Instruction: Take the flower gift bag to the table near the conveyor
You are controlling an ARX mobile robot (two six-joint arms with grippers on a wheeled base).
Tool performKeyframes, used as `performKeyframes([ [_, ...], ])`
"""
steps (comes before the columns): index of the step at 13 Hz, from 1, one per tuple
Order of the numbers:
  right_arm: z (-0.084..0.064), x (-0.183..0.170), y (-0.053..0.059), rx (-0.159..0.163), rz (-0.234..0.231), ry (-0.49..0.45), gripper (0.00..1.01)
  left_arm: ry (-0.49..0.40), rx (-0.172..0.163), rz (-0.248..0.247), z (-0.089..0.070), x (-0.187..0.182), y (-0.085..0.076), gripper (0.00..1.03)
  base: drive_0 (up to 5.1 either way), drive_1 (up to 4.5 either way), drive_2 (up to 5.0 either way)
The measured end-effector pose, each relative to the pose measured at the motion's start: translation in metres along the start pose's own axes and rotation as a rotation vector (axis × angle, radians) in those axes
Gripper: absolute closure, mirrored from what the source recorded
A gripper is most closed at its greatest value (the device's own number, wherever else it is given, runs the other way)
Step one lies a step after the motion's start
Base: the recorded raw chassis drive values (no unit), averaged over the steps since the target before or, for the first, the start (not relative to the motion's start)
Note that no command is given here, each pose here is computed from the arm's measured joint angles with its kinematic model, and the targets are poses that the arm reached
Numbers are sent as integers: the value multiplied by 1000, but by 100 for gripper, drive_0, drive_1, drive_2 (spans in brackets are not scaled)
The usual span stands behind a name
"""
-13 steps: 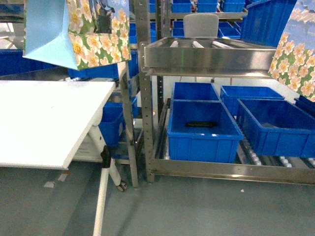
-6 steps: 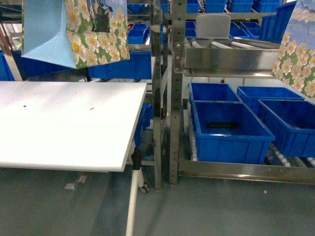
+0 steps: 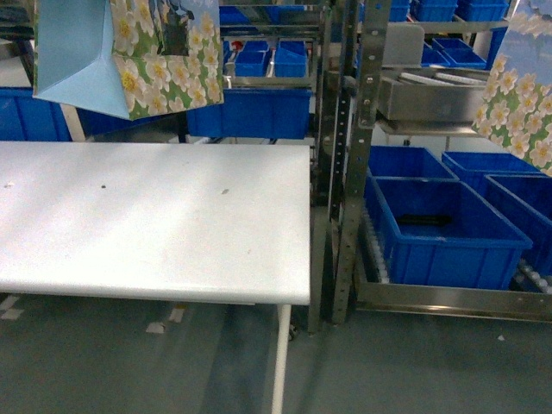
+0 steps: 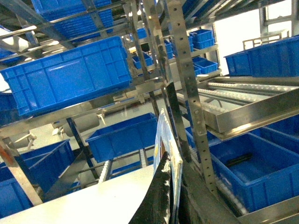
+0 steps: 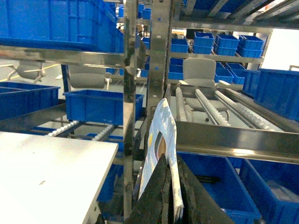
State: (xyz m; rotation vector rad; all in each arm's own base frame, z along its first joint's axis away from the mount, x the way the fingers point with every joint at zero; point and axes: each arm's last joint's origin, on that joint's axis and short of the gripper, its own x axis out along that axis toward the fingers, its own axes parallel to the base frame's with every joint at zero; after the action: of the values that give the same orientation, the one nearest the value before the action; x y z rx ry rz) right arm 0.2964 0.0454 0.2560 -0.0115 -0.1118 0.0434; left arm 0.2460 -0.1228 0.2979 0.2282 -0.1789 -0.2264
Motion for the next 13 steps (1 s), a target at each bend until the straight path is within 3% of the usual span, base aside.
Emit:
performKeyframes([
  [13,-1,0,0,-1,0,8,99,1,0,-2,0,0,0,101,-497,248,248],
])
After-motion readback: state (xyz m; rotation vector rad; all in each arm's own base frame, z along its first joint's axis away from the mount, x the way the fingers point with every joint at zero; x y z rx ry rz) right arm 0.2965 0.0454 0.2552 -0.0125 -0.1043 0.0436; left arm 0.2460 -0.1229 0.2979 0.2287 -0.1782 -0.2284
